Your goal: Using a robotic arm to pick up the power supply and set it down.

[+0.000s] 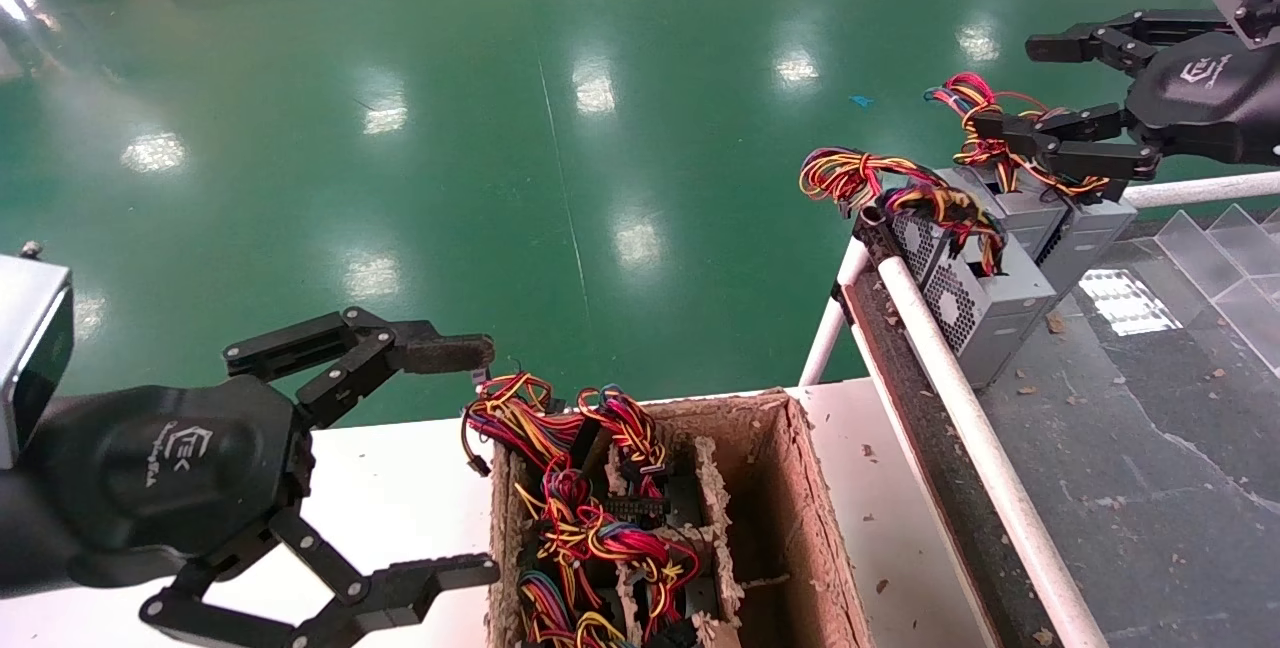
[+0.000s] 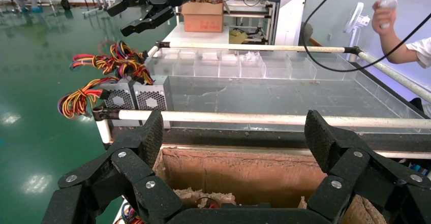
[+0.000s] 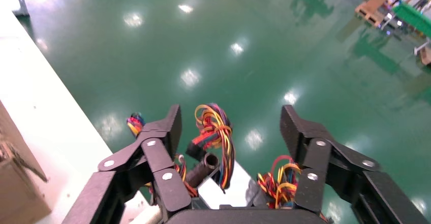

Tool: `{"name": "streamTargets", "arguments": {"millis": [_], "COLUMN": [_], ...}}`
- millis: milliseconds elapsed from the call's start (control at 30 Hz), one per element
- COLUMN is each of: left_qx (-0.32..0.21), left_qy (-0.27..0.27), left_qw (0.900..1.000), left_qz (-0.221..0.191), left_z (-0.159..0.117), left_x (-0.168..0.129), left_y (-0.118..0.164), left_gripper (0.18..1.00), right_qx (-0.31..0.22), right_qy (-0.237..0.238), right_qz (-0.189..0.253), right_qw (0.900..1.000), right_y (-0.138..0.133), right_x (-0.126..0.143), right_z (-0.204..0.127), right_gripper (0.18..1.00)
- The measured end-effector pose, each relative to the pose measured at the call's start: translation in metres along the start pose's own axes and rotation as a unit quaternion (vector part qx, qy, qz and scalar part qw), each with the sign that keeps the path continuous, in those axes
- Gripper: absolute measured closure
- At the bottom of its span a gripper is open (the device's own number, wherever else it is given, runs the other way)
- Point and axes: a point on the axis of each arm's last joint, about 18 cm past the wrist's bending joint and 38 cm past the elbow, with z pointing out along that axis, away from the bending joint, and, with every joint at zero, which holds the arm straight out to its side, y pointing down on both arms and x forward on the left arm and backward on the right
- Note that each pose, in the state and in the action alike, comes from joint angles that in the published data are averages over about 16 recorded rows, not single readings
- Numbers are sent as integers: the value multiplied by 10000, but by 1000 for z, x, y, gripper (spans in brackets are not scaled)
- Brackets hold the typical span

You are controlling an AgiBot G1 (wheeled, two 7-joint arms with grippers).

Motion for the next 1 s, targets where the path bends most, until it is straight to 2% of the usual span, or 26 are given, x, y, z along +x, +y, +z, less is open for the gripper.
{"name": "streamTargets", "arguments": {"millis": [367, 567, 1000], "left_qx": [0, 0, 0], "left_qy": [0, 0, 0], "left_qw": [10000, 10000, 10000], "left_qz": [0, 0, 0], "left_z": [0, 0, 0], "left_x": [0, 0, 0], "left_y": [0, 0, 0], "left_gripper": [184, 184, 184], "right_qx": [475, 732, 1257], "right_qy": [-267, -484, -1132], "right_qz": [210, 337, 659], "right_qw": [9983, 9956, 9834], "right_y": [2, 1, -8], "right_x": [-29, -50, -105], "right_z": [5, 6, 1], "right_gripper": [346, 262, 183]}}
